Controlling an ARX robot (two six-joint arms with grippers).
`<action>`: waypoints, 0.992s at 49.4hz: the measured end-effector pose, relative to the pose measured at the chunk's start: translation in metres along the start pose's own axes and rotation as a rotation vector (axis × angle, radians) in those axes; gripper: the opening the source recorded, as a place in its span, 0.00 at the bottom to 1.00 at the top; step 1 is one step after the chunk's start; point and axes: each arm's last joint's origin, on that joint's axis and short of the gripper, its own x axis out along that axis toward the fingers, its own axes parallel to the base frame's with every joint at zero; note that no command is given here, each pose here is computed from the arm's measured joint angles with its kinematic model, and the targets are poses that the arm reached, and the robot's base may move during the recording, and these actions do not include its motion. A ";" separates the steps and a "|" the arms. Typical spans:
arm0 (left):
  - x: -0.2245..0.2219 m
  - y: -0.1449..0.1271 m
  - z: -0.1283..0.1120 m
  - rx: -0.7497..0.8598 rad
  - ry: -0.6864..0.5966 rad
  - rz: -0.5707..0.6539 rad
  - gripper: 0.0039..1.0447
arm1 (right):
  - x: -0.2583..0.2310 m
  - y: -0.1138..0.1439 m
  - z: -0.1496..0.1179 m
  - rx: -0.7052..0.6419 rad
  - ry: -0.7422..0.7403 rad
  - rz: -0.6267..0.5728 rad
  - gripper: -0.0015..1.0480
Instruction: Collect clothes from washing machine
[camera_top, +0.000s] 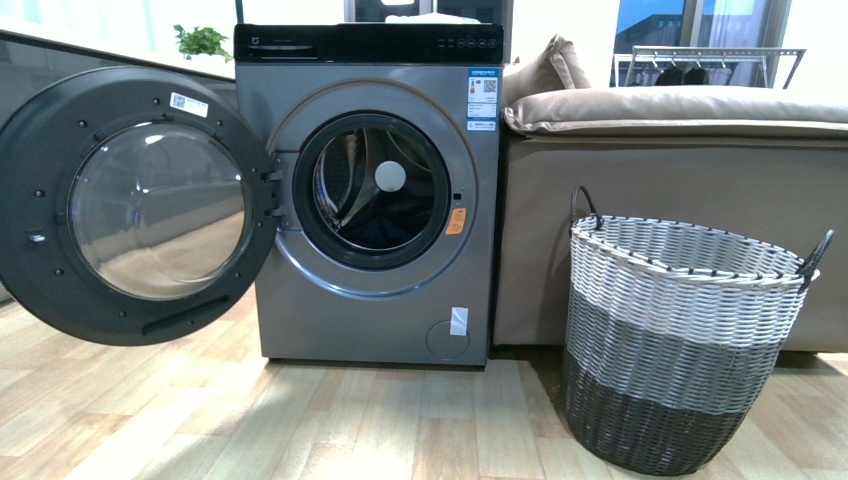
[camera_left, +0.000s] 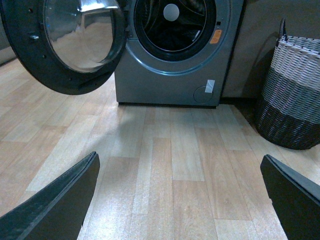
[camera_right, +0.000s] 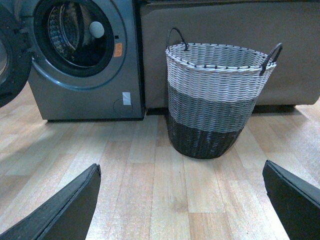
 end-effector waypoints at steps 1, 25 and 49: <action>0.000 0.000 0.000 0.000 0.000 0.000 0.94 | 0.000 0.000 0.000 0.000 0.000 0.000 0.93; 0.000 0.000 0.000 0.000 0.000 0.000 0.94 | 0.000 0.000 0.000 0.000 0.000 0.000 0.93; 0.000 0.000 0.000 0.000 0.000 0.000 0.94 | 0.000 0.000 0.000 0.000 0.000 -0.001 0.93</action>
